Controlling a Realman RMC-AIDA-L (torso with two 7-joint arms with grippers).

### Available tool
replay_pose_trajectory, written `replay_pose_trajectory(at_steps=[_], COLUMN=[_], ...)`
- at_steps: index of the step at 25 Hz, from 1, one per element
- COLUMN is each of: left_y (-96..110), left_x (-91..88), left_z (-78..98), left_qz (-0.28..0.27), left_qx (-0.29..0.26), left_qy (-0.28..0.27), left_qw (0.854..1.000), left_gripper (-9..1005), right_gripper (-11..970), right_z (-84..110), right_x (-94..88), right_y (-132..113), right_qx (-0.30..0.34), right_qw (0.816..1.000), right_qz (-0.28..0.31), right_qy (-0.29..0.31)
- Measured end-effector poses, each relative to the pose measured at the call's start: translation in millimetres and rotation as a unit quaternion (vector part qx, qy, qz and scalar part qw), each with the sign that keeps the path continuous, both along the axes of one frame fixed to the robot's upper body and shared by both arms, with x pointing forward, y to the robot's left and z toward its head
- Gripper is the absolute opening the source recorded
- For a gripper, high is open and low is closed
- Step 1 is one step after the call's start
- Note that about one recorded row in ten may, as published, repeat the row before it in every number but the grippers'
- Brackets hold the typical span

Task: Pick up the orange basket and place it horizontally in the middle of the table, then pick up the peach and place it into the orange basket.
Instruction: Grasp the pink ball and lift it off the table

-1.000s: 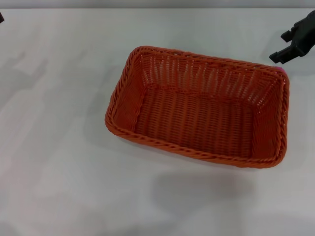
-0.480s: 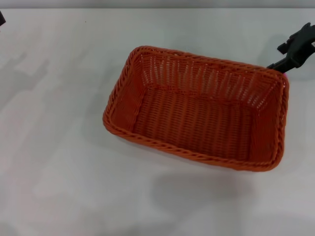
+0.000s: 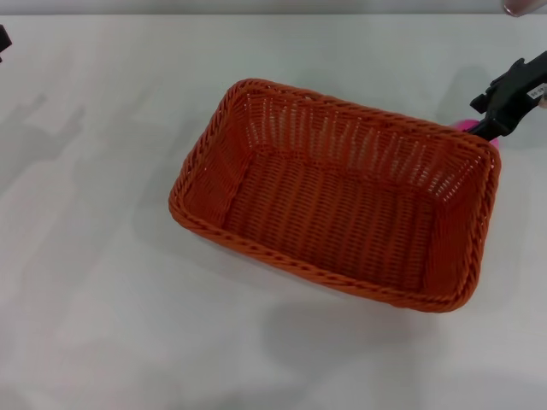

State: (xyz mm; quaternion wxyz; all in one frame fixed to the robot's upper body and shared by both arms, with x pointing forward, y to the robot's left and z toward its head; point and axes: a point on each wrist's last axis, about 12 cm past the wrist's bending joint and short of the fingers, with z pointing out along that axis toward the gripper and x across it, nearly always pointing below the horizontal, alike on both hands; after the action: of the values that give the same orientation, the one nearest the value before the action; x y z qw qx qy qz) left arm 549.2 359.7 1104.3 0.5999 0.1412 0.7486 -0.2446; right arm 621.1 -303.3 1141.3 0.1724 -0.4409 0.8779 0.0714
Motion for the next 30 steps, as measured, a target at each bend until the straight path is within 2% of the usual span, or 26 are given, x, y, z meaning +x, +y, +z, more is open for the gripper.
replay_pose_trajectory(at_steps=[18, 21, 26, 30], left_y=[3, 3, 3, 4], left_x=[-5.5, -5.8, -5.8, -6.1], left_z=[-3.4, -3.6, -3.6, -4.0], left_qz=[0.003, 0.003, 0.003, 0.004], left_qx=[0.002, 0.004, 0.004, 0.006], left_qy=[0.003, 0.002, 0.002, 0.003], left_qw=[1.0, 1.0, 1.0, 1.0], left_gripper=[709, 709, 706, 704], right_gripper=[698, 477, 322, 255], right_z=[-11.8, -12.2, -10.9, -8.1], right_x=[0.2, 0.1, 0.8, 0.6], right_y=[9, 10, 11, 12], right_qx=[-0.016, -0.015, -0.012, 0.0], right_qw=[1.0, 1.0, 1.0, 1.0], right_qz=[0.005, 0.008, 0.009, 0.011], right_qy=[-0.012, -0.013, -0.017, -0.02])
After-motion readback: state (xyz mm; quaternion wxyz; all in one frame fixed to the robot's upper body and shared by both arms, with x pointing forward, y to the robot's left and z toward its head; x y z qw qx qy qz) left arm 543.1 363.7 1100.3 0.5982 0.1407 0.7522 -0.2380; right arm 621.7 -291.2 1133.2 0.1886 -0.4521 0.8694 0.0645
